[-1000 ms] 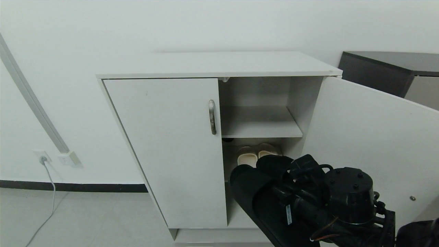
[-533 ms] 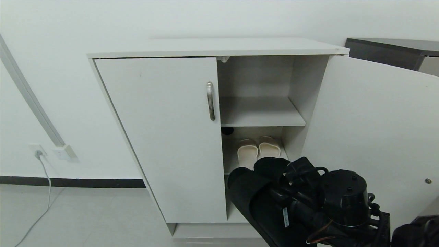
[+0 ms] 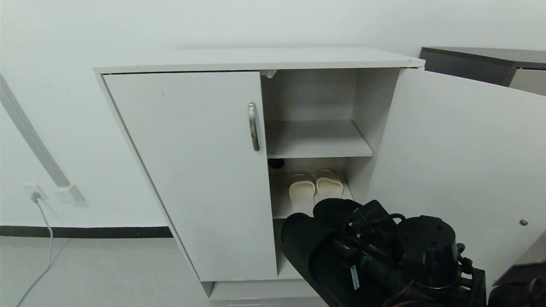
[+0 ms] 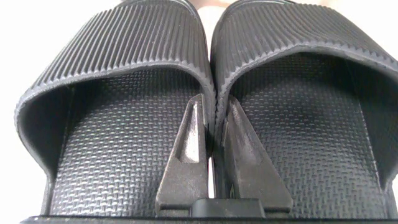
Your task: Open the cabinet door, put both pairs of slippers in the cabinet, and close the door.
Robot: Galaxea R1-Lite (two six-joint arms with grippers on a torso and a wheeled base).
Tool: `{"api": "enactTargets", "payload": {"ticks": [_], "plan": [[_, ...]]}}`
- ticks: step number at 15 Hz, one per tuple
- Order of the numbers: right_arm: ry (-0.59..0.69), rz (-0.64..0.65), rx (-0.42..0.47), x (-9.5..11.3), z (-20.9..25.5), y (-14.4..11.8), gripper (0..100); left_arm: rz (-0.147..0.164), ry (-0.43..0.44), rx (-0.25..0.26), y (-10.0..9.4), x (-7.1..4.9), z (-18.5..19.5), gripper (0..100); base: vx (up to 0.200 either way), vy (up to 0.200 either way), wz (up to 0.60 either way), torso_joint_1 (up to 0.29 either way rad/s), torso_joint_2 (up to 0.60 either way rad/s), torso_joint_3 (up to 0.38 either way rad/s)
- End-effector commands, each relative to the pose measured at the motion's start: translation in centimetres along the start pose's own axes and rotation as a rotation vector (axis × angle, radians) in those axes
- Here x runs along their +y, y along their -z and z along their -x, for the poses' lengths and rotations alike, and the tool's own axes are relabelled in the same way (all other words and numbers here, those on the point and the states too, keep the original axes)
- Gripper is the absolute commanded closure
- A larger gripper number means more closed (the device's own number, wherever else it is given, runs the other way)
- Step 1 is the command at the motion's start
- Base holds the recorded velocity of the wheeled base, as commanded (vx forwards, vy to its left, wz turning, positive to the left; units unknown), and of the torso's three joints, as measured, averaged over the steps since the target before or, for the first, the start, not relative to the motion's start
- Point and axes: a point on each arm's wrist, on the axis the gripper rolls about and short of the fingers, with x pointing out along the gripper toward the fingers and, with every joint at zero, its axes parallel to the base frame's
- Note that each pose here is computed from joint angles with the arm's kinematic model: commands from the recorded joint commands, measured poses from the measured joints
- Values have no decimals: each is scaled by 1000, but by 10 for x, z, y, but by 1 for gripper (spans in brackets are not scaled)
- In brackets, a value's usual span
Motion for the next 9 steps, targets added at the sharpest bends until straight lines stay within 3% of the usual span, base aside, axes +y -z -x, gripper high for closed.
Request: {"api": "enactTargets", "payload": {"ticks": [1,3,6,9], "plan": [[-5,3,4,2,-2,1,100,0,-1,-1,0,0,0,100,0,0,0,0,0,0],[-5,2,-12,8,-8,-2,100,-2,-3,0,0,0,0,100,0,0,0,0,0,0],[129,-40,-115,33,-33,-24,100,-2,-2,0,0,0,0,100,0,0,0,0,0,0],[211,-48,-97,40,-31,-53,100,-11,-2,0,0,0,0,100,0,0,0,0,0,0]]}}
